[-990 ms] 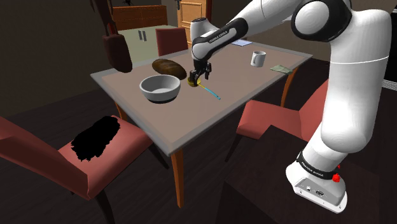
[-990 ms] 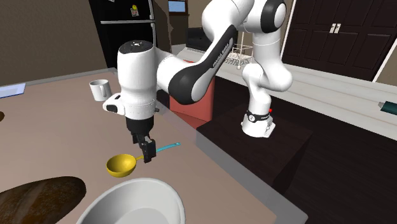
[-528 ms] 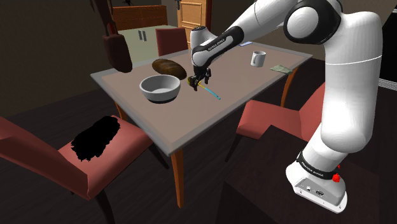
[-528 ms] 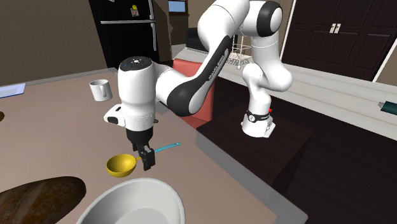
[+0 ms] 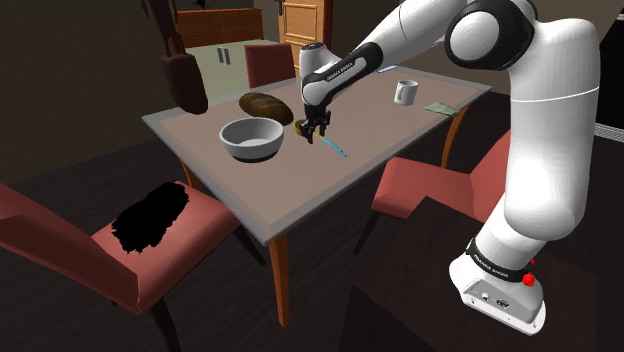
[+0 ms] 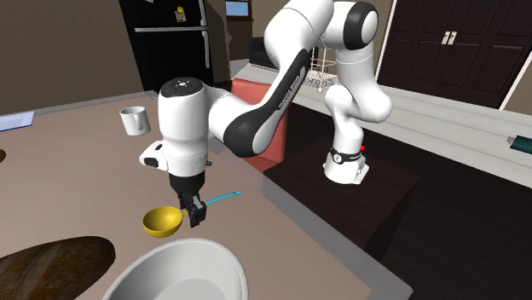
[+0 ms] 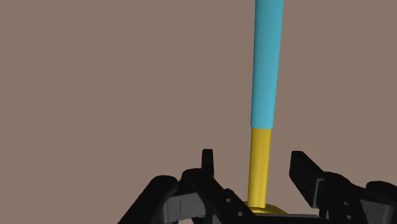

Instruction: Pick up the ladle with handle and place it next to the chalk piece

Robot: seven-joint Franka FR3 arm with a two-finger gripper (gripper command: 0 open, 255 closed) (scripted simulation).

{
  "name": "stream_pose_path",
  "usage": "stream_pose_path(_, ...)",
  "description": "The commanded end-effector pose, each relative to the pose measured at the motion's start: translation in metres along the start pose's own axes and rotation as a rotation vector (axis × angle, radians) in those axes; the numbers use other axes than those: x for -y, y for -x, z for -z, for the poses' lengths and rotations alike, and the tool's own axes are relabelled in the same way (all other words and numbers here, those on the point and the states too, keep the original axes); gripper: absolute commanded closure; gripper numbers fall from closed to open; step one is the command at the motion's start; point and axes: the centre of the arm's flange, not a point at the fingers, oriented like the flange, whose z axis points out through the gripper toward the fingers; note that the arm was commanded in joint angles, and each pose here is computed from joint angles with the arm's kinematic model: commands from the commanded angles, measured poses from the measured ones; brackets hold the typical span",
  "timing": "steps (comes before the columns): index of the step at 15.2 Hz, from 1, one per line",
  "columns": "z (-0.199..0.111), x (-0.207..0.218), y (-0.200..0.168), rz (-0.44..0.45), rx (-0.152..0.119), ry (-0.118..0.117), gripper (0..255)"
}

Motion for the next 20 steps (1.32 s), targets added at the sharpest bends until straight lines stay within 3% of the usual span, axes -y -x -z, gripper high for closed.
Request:
stream_pose_path(1,0.000,0.000,0.000,0.000,0.000,0.000,255)
stream_pose_path(9,0.000,0.000,0.000,0.000,0.000,0.000,255)
stream_pose_path(20,0.057,-0.009,-0.005,0.000,0.000,0.000,255)
